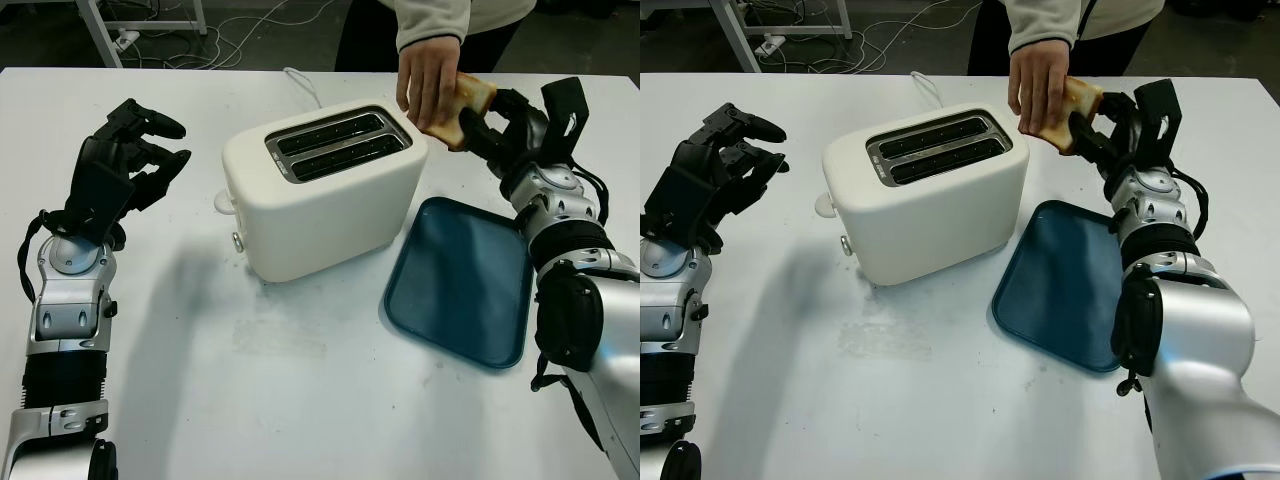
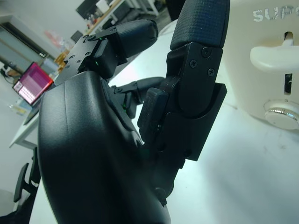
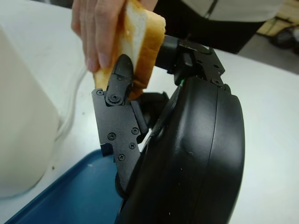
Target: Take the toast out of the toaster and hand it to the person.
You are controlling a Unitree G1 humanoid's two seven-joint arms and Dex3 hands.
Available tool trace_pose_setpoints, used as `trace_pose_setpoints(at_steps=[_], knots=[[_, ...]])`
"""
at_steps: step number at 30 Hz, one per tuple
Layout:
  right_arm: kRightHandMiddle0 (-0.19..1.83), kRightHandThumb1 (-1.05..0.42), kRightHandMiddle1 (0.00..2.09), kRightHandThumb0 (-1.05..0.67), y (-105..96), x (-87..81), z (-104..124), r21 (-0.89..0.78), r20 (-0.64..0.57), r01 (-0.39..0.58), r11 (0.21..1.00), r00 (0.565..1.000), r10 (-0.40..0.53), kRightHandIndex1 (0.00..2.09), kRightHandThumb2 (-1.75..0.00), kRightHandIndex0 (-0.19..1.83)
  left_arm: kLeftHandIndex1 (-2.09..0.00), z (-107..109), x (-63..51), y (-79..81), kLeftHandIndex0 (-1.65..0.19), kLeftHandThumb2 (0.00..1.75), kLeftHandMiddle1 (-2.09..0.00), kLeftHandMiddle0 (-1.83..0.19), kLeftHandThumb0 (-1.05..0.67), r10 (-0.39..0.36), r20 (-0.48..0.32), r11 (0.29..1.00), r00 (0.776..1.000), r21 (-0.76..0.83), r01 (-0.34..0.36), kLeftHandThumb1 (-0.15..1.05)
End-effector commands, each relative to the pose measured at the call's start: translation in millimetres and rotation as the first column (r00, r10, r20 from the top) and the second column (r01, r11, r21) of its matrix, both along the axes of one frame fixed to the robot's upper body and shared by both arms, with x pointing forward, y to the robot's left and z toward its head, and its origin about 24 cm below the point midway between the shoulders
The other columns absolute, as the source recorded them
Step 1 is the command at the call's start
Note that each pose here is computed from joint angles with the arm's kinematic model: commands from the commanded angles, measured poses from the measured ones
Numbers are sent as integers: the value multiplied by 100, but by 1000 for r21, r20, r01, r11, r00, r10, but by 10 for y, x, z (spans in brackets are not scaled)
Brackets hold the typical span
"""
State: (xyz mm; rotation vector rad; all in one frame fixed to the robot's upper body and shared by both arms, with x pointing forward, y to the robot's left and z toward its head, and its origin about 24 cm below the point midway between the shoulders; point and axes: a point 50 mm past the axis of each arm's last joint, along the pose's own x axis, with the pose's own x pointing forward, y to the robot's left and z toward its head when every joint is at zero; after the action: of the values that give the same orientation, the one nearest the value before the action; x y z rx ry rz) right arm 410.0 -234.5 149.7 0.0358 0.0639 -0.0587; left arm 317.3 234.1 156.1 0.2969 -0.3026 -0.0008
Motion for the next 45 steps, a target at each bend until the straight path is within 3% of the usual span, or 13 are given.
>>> trace_pose_setpoints(at_steps=[1, 5, 7, 8, 9, 10, 13, 17, 22, 27, 34, 39, 45], knots=[[20, -92, 175, -22, 5, 3, 44, -70, 27, 16, 997, 1000, -14, 175, -48, 56, -138, -4, -3, 10, -36, 17, -147, -36, -105, 1, 2, 1000, 1000, 2, -1, 92], [30, -92, 168, -38, -8, -20, 76, -256, 64, 64, 965, 997, -49, 175, -38, 57, -139, -14, 3, 12, -36, 17, -148, -36, -105, -5, -6, 1000, 1000, -5, 5, 92], [45, -92, 117, -39, -6, -64, 63, -340, 121, 100, 935, 991, -62, 152, -32, 44, -140, -25, -3, 15, -37, 15, -149, -37, -105, -14, -12, 1000, 1000, -15, 14, 92], [49, -92, 90, -39, -6, -101, 50, -383, 151, 106, 918, 987, -52, 129, -33, 44, -140, -32, -11, 15, -37, 14, -148, -37, -105, -18, -16, 1000, 1000, -24, 18, 92], [55, -92, 53, -37, -8, -148, 35, -419, 176, 104, 902, 984, -32, 91, -35, 49, -139, -43, -20, 16, -37, 13, -148, -37, -105, -22, -19, 999, 1000, -33, 22, 92], [59, -92, 32, -37, -11, -212, 17, -444, 195, 95, 891, 981, -8, 64, -36, 55, -139, -57, -32, 20, -37, 12, -147, -37, -105, -25, -22, 999, 999, -43, 24, 92], [51, -92, 4, -41, -5, -401, -30, -459, 215, 70, 886, 976, 34, 19, -34, 52, -137, -85, -62, 27, -39, 10, -146, -38, -105, -21, -24, 998, 1000, -54, 19, 92], [38, -92, 0, -49, 60, -779, -148, -464, 224, 23, 885, 970, 92, 5, -32, 41, -132, -138, -121, 18, -41, 13, -142, -40, -105, -30, 4, 997, 1000, -64, 30, 92], [24, -92, 0, -73, 209, -1182, -244, -393, 190, -78, 916, 968, 163, 0, -49, 24, -128, -217, -219, -23, -44, 12, -137, -44, -105, -33, -2, 996, 999, -83, 33, 92], [25, -92, 2, -91, 285, -1411, -425, -330, 216, -111, 937, 958, 190, 3, -62, 25, -125, -299, -328, -74, -48, 11, -132, -50, -105, -25, -18, 994, 1000, -111, 22, 92], [21, -92, 0, -88, 490, -1726, -594, -289, 203, -133, 948, 959, 197, 1, -76, 19, -132, -459, -485, -139, -46, 8, -134, -50, -105, 27, -51, 978, 998, -203, -37, 92], [20, -92, 0, -80, 609, -1904, -759, -200, 179, -119, 973, 971, 156, 2, -77, 21, -157, -613, -617, -175, -24, 10, -161, -26, -105, 68, -61, 967, 996, -242, -81, 92], [20, -92, 0, -84, 734, -1979, -919, -64, 146, -94, 994, 984, 102, 1, -74, 20, -170, -838, -690, -262, -5, 18, -173, -5, -105, 73, -41, 974, 997, -214, -80, 92]])
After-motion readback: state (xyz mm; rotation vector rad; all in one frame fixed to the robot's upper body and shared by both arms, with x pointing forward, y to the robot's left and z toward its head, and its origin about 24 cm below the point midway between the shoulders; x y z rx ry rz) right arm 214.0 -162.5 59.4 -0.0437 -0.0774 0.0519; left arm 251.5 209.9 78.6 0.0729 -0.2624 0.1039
